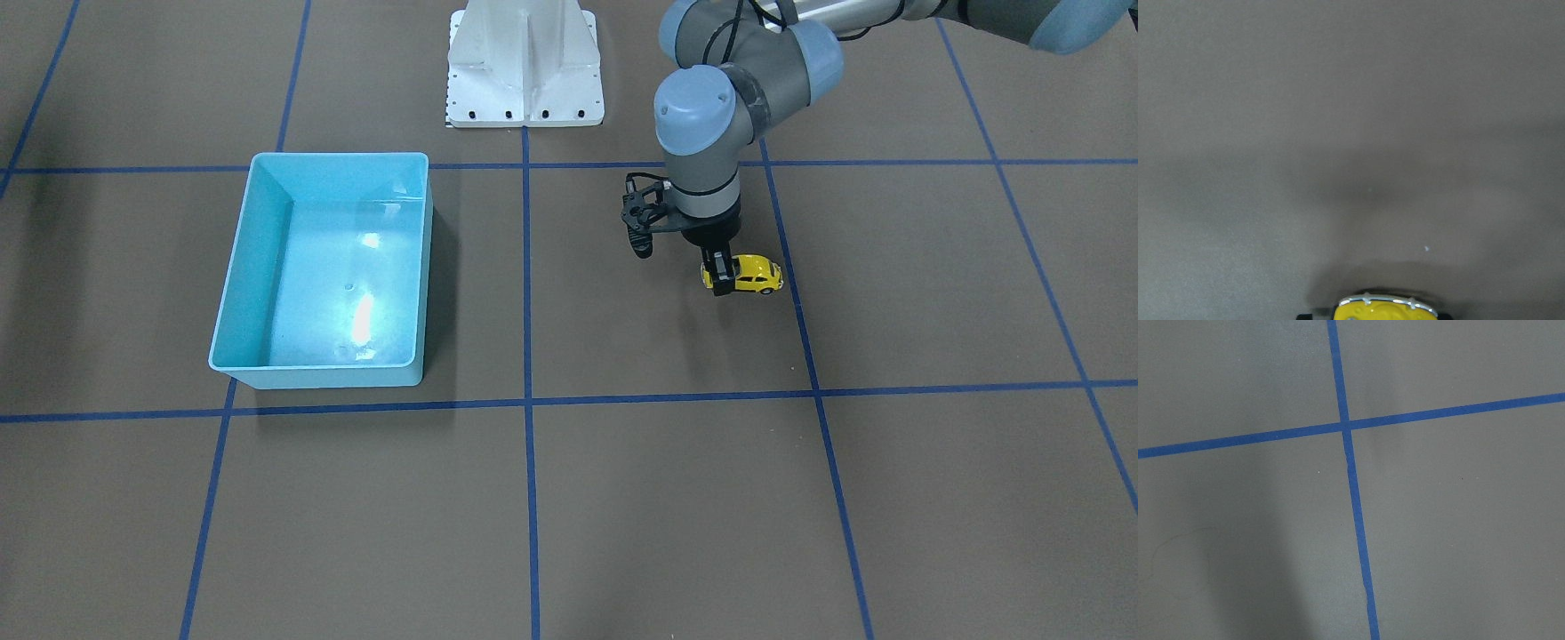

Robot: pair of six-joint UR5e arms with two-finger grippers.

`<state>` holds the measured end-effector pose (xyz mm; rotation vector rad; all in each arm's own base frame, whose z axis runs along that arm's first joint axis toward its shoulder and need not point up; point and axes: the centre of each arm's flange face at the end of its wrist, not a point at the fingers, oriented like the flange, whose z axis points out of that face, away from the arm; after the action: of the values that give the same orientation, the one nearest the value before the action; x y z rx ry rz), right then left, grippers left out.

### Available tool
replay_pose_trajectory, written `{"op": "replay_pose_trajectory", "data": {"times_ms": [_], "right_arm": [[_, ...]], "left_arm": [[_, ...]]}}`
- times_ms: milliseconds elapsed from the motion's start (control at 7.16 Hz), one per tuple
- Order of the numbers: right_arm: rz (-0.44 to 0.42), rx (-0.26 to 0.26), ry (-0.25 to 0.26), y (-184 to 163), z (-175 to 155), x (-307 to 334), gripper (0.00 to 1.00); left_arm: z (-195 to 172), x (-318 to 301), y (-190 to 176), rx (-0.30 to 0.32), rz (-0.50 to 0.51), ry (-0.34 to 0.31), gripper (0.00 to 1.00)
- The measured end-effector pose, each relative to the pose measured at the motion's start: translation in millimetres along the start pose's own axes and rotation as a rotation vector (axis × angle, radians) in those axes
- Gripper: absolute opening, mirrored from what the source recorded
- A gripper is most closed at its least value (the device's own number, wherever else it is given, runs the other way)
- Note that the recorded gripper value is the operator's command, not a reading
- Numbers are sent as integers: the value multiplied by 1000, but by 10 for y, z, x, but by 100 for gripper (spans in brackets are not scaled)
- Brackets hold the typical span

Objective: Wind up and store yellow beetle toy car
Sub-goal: 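Slide the car along the table farther from the robot with the left gripper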

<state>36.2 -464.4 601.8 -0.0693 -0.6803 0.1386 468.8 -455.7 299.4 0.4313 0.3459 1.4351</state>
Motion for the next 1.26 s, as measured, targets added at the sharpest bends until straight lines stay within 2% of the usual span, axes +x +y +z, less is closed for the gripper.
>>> {"op": "replay_pose_trajectory", "data": {"times_ms": [279,838,1258], "right_arm": [[0,0,0,0,0,0,100],[0,0,0,0,0,0,100],[0,0,1,0,0,0,100]], "left_arm": [[-11,-129,233,59,-22,39,0],[206,-222,675,178,64,46,0],[309,-283,784,188,62,42,0]]}}
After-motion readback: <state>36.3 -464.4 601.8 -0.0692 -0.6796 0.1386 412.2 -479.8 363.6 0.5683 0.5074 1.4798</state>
